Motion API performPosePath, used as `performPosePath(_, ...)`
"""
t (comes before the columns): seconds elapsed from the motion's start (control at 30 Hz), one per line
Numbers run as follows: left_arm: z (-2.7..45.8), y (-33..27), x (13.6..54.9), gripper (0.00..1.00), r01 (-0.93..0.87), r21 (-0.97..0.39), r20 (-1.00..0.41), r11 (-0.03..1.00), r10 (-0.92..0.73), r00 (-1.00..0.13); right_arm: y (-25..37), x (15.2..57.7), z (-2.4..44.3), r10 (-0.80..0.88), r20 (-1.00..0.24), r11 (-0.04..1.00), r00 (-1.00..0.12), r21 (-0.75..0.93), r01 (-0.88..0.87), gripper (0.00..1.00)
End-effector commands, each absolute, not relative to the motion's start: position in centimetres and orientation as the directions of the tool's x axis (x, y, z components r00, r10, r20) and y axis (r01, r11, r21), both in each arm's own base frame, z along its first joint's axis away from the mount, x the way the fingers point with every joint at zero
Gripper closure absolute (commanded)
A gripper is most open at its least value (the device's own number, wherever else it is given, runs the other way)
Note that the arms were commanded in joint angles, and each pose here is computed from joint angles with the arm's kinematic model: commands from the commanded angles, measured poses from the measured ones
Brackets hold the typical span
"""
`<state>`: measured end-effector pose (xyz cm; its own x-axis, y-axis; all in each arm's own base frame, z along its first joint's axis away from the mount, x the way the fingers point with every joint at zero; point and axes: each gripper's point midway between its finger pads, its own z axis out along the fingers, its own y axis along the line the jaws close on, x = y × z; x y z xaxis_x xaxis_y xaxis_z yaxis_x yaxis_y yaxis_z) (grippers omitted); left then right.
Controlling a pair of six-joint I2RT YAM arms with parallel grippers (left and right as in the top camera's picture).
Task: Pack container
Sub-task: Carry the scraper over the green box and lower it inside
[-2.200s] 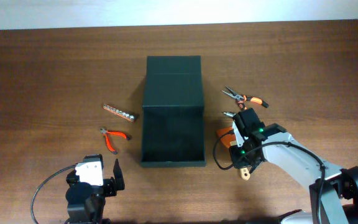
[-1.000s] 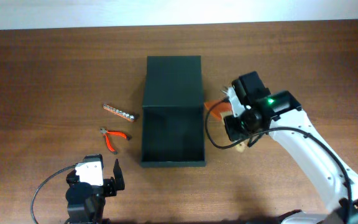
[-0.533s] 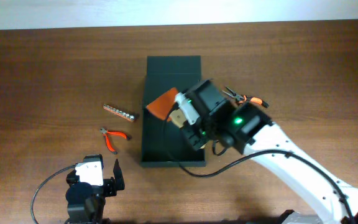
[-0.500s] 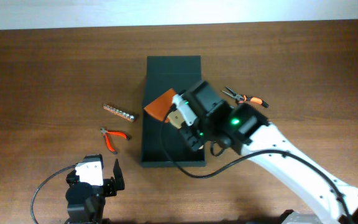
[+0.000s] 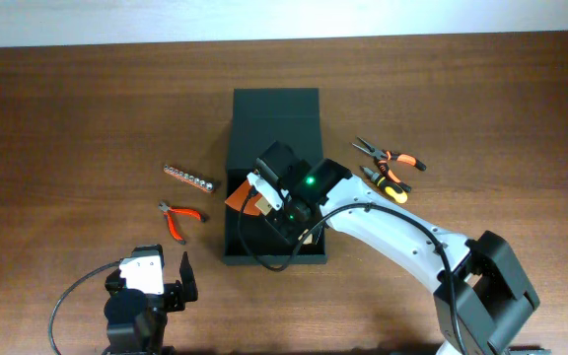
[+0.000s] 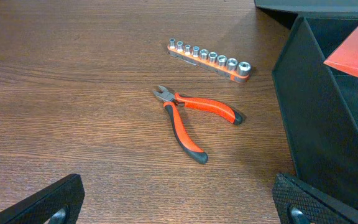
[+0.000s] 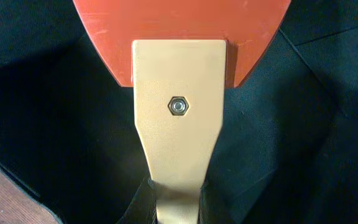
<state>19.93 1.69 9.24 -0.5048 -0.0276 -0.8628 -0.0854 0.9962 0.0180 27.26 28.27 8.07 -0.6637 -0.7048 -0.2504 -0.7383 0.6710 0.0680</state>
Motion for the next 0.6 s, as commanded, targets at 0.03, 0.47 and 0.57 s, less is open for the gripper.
performPosePath(0.03,9.2,1.8,20.0,0.01,-0.096,0.010,-0.866,0.995,-0.039,-0.499,28.7,27.6,7.8,-0.728,-0.250,0.648,-0.638,0.052,-0.760,0.91)
performPosePath(0.47,9.2,1.8,20.0,0.01,-0.096,0.010,-0.866,0.995,-0.039,-0.499,28.6,27.8,6.5,-0.674,-0.227,0.710,-0.703,0.065,-0.702,0.96)
performPosePath(0.57,9.2,1.8,20.0,0.01,-0.096,0.010,-0.866,0.995,-0.039,-0.499,28.3,27.5,6.4,-0.642,-0.206,0.742,-0.739,0.075,-0.666,0.96)
